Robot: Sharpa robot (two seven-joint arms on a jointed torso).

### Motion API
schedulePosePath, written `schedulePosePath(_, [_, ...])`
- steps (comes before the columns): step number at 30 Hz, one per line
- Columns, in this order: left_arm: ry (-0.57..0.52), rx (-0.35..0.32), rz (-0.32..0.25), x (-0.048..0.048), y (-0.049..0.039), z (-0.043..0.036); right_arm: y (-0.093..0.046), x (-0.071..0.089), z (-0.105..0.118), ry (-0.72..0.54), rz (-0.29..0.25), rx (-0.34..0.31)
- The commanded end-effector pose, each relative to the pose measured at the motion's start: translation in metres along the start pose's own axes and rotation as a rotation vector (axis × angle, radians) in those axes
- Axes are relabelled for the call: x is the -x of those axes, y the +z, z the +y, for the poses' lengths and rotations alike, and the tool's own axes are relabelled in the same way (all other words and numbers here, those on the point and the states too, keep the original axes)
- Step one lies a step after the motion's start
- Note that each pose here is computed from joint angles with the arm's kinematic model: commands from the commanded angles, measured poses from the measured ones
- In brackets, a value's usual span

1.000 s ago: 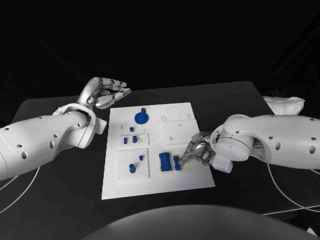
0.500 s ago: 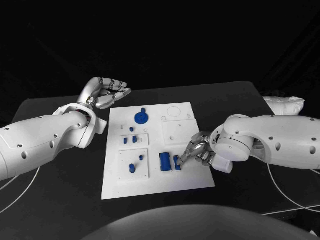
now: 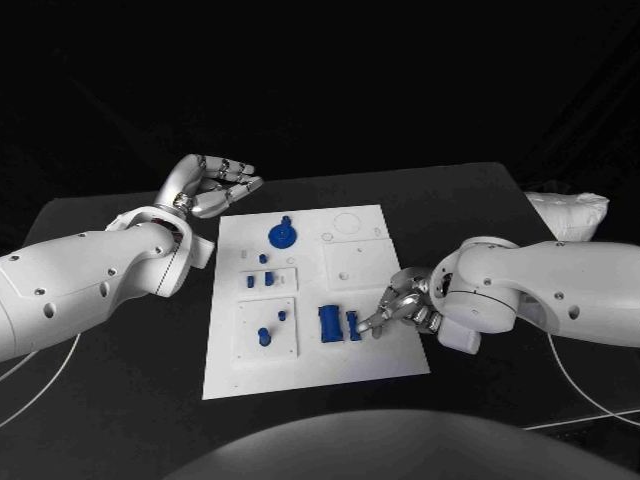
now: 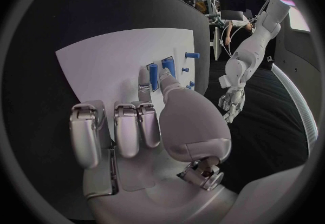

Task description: Assemble the parts on the task board

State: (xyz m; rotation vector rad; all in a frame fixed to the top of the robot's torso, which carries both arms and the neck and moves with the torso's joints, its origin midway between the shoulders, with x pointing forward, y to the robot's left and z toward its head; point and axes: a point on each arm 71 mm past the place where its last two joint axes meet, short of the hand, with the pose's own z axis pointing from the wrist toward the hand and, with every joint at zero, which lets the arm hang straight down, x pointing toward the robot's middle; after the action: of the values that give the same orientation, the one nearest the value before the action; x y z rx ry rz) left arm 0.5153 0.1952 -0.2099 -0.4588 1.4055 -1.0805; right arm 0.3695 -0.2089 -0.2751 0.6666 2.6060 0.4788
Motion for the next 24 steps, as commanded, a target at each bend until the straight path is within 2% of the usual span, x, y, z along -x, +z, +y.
schedulePosePath(1, [-0.008, -0.006, 0.015, -0.0023, 0.0008, -0.0017, 0.0013, -0.0065, -0.0021, -0.111, 0.036, -0.023])
schedulePosePath(10, [-0.008, -0.003, 0.013, -0.0012, 0.0002, -0.0009, 0.0084, -0.0147, -0.0038, -0.129, 0.053, -0.035])
schedulePosePath(24, [-0.006, -0.002, 0.011, -0.0007, -0.0001, -0.0006, 0.0111, -0.0139, -0.0031, -0.123, 0.036, -0.029])
